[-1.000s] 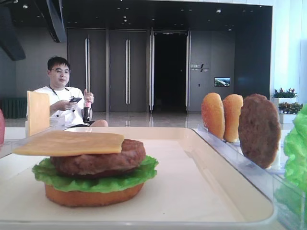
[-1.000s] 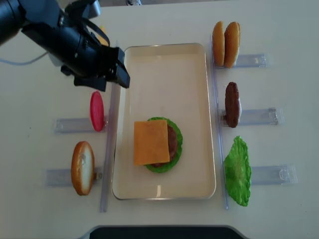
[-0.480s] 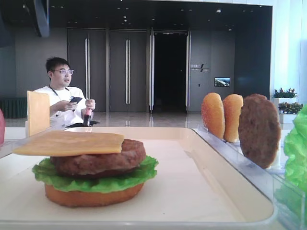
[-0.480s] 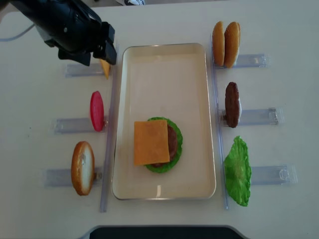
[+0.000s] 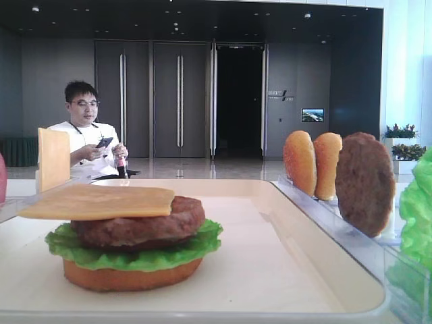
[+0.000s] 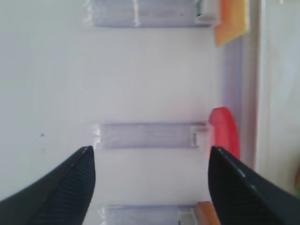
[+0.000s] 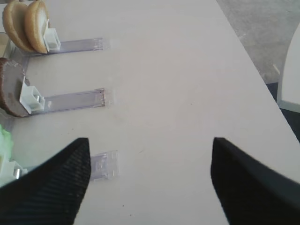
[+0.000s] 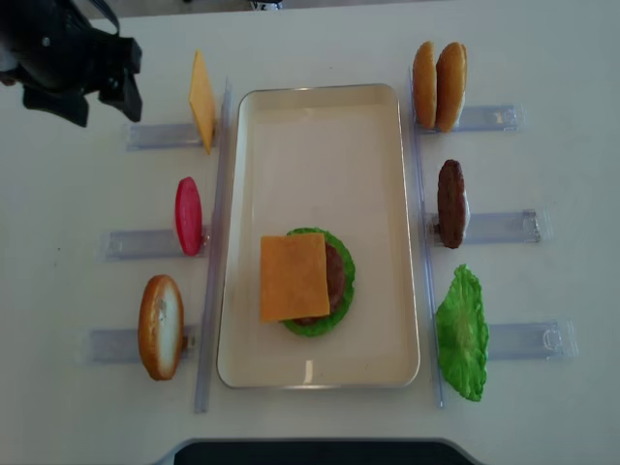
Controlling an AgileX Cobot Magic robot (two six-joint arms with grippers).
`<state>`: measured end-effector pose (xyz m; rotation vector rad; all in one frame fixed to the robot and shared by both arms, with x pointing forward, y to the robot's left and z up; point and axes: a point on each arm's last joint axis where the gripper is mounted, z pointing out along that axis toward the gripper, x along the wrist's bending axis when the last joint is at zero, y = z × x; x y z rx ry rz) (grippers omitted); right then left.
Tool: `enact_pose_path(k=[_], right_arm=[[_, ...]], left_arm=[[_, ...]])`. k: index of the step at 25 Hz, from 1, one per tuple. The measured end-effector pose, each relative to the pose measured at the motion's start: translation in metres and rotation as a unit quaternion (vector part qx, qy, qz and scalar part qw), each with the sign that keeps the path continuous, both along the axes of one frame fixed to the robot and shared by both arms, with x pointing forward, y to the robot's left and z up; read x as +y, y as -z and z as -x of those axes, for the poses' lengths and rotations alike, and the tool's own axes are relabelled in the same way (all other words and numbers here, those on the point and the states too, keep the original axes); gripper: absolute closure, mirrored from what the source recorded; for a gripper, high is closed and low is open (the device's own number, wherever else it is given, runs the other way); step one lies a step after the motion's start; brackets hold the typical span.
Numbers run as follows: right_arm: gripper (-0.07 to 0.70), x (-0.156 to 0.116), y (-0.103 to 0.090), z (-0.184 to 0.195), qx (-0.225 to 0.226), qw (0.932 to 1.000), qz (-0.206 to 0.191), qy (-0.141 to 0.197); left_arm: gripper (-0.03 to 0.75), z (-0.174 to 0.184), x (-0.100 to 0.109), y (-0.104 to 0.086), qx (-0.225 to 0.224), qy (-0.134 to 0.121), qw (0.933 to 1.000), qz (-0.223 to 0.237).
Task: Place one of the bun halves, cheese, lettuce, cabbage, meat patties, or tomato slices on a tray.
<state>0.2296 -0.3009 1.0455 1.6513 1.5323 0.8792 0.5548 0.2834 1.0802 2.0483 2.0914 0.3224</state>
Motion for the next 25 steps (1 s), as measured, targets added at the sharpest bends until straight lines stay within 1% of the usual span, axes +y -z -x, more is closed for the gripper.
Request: enact_pose_path(k=[6,7,10,12,14,19,21,25], right_arm=[[0.094,0.000,0.000,0.000,0.000,1.0000,0.000,0.000],[0.094,0.000,0.000,0.000,0.000,1.0000,0.000,0.000],[0.094,0.000,0.000,0.000,0.000,1.0000,0.000,0.000],[0.094,0.000,0.000,0.000,0.000,1.0000,0.000,0.000],[0.094,0.000,0.000,0.000,0.000,1.0000,0.000,0.000],[0.094,0.000,0.000,0.000,0.000,1.0000,0.000,0.000],[0.094,0.000,0.000,0.000,0.000,1.0000,0.000,0.000],[0.094,0.000,0.000,0.000,0.000,1.0000,0.000,0.000]], left_arm=[[0.146,0.006,0.050,0.001,0.029,-0.032,0.9988,-0.021],[0.146,0.007,0.056,0.001,0.031,-0.033,0.9987,-0.024],[0.146,0.010,0.072,0.001,0.035,-0.049,0.9979,-0.025],[0.146,0.010,0.074,0.001,0.035,-0.051,0.9979,-0.020],[0.146,0.010,0.074,0.001,0.035,-0.045,0.9982,-0.019],[0.146,0.013,0.074,-0.001,0.037,-0.041,0.9983,-0.017],[0.146,0.017,0.073,-0.008,0.027,-0.035,0.9989,-0.018],[0.146,0.035,0.068,-0.035,-0.018,-0.029,0.9993,-0.018]])
